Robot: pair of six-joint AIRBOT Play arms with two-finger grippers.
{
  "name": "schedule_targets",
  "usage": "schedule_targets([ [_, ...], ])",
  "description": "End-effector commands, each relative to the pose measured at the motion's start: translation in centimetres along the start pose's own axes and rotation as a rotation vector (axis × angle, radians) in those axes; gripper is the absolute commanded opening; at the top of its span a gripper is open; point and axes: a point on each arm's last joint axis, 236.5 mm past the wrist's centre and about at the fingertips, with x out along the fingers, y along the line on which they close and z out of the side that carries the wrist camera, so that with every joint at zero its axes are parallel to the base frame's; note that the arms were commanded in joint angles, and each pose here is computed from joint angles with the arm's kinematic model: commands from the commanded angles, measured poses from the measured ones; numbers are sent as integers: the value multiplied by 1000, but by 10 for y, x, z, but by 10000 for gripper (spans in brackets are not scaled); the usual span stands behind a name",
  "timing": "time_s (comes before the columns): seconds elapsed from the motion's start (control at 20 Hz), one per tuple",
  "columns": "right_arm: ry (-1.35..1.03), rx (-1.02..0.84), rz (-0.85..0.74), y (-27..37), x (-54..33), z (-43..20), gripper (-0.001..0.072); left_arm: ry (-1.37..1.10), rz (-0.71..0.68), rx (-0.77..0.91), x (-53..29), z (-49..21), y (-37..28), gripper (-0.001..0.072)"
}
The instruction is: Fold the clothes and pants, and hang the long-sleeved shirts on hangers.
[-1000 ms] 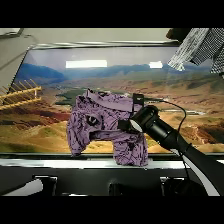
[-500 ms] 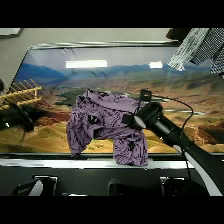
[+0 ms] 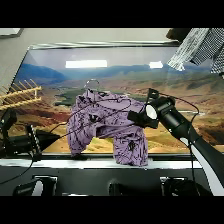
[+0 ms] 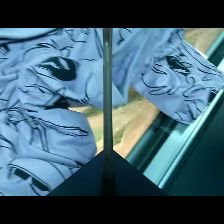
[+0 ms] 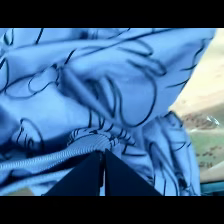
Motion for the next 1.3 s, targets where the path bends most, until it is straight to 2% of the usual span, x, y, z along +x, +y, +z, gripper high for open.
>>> schedule_targets([
  [0.0,-21,87,9,-11,0,18,31,11,-29,5,1,-6,-10,20],
  [0.55,-49,173,56,-25,2,48,31,33,-46,19,2,-12,-10,21],
  [0.75,-4,251,155,-18,10,58,31,40,-60,15,5,-14,-7,21],
  [1.25,7,239,203,-10,11,60,31,75,-158,-3,19,-21,-7,22],
])
